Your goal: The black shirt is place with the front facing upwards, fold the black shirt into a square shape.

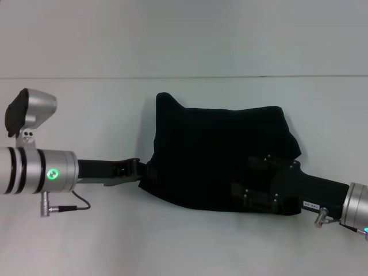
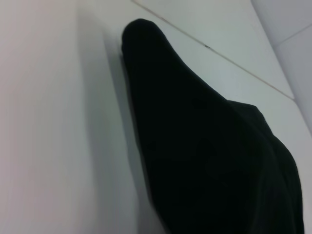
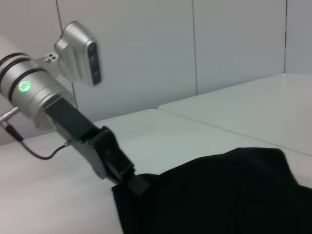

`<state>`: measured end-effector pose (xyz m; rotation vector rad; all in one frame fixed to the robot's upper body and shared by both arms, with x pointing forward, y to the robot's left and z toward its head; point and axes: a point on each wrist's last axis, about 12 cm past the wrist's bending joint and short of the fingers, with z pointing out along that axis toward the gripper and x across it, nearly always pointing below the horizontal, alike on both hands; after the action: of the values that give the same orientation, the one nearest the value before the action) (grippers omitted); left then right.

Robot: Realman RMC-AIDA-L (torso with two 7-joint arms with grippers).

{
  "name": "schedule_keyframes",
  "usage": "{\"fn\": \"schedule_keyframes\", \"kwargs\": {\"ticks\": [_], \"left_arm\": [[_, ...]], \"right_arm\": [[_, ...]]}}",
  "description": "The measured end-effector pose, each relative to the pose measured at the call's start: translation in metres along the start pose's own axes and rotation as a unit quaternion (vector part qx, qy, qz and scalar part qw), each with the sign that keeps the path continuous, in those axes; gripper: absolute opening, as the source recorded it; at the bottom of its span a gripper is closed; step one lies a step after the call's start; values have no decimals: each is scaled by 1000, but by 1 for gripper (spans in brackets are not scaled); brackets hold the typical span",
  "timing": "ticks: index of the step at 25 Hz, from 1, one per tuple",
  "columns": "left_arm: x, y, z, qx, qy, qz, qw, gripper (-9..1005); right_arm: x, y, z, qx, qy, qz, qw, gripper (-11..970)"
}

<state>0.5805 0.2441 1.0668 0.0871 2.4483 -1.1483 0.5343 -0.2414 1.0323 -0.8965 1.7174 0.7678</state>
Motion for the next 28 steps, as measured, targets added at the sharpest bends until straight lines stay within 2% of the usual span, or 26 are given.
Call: {"fn": "schedule_keyframes", "kwargs": {"ticks": [7, 14, 18, 23, 28], "left_arm": [[23, 12, -20, 49, -27, -29, 998, 55], [70, 34, -45, 74, -61, -70, 993, 81], [91, 40, -52, 81, -76, -82, 990, 95], [103, 42, -53, 82, -79, -84, 990, 114], [105, 42, -57, 90, -92, -83, 988, 132]], "right_arm": [[-5, -6, 0, 18, -16, 2, 1000, 807], [-13, -10, 4, 18, -24, -7, 1000, 807], [-16, -11, 8, 18, -25, -10, 999, 807], [-17, -12, 9, 19, -24, -12, 999, 807], [-17, -11, 11, 17, -24, -10, 1000, 807]]}}
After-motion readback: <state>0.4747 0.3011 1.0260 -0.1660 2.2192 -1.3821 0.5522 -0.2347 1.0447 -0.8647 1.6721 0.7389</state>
